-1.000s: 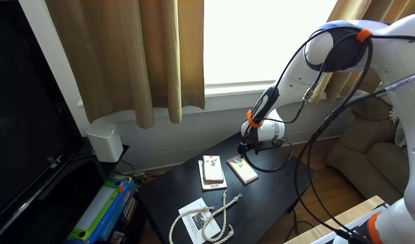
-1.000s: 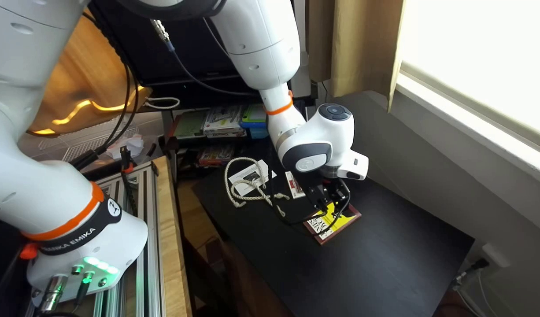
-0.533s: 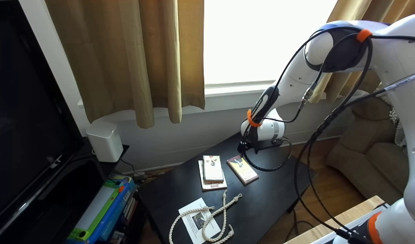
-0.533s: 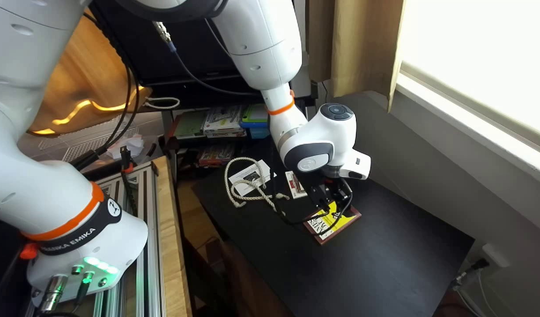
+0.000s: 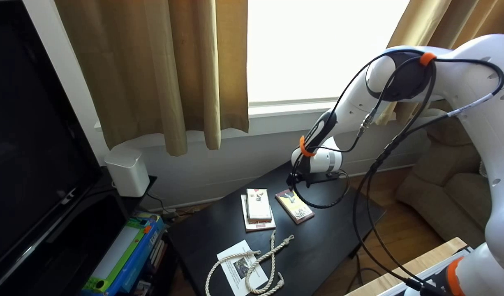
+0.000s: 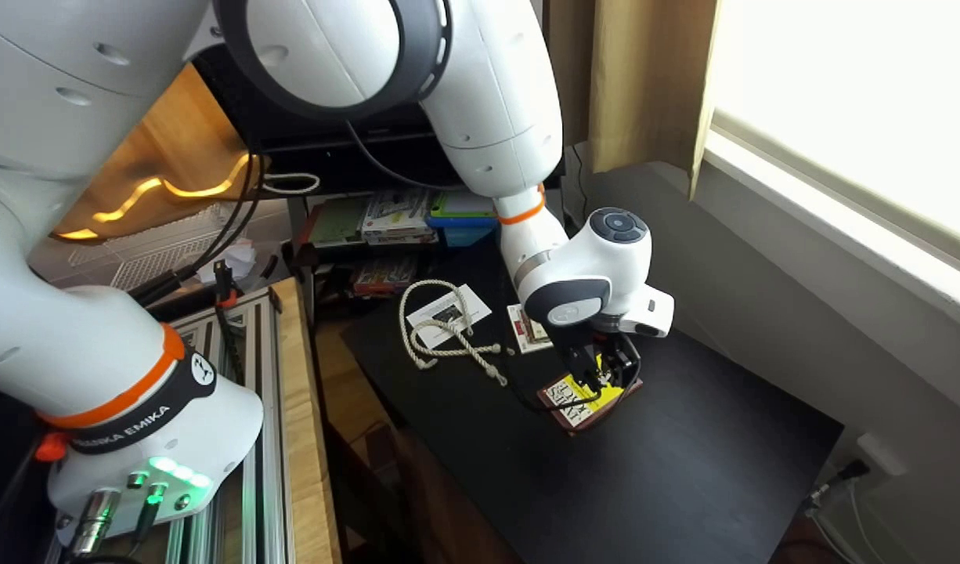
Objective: Turn the yellow book around
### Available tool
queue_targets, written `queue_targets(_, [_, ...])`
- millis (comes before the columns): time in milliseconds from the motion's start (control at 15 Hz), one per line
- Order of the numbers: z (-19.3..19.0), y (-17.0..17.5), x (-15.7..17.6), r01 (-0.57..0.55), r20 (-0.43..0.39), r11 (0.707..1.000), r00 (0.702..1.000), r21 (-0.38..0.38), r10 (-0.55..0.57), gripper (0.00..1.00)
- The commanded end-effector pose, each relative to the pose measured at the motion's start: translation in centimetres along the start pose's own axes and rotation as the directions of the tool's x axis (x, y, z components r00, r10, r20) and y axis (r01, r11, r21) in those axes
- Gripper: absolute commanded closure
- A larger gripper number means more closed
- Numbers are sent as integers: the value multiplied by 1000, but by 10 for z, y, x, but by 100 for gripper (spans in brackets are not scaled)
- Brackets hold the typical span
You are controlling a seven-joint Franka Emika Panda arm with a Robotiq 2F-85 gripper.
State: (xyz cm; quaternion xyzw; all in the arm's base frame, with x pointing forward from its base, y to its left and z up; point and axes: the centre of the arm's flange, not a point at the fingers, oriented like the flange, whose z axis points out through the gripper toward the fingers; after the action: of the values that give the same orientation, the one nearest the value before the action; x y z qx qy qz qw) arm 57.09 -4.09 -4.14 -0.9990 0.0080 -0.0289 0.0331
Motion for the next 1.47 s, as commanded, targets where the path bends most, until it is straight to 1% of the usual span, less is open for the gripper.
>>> queue_targets(0, [40,1,14,32,18,999,999,44,-33,0])
queue_targets(133, [53,-3,16,42,35,998,998,45,-44,0])
queue_targets(200, [59,-4,16,43,45,998,998,47,-45,18])
queue_targets(533, [74,-10,15,56,112,997,992,44,-60,58])
queue_targets(600, [76,-11,15,58,122,997,991,43,-63,65])
queue_targets(667, [79,-12,16,61,131,997,989,44,-66,74])
queue_targets(733, [81,-12,16,62,140,997,988,47,-68,80])
queue_targets(800, [84,-12,16,63,147,997,987,45,-69,89])
queue_targets(867, [86,-11,16,63,157,997,985,39,-69,95])
queue_targets(933, [87,-11,16,66,166,997,984,34,-70,100])
queue_targets(1200, [97,-5,17,85,205,996,975,10,-85,100])
queue_targets(1400, [101,-7,22,80,205,997,975,14,-81,100])
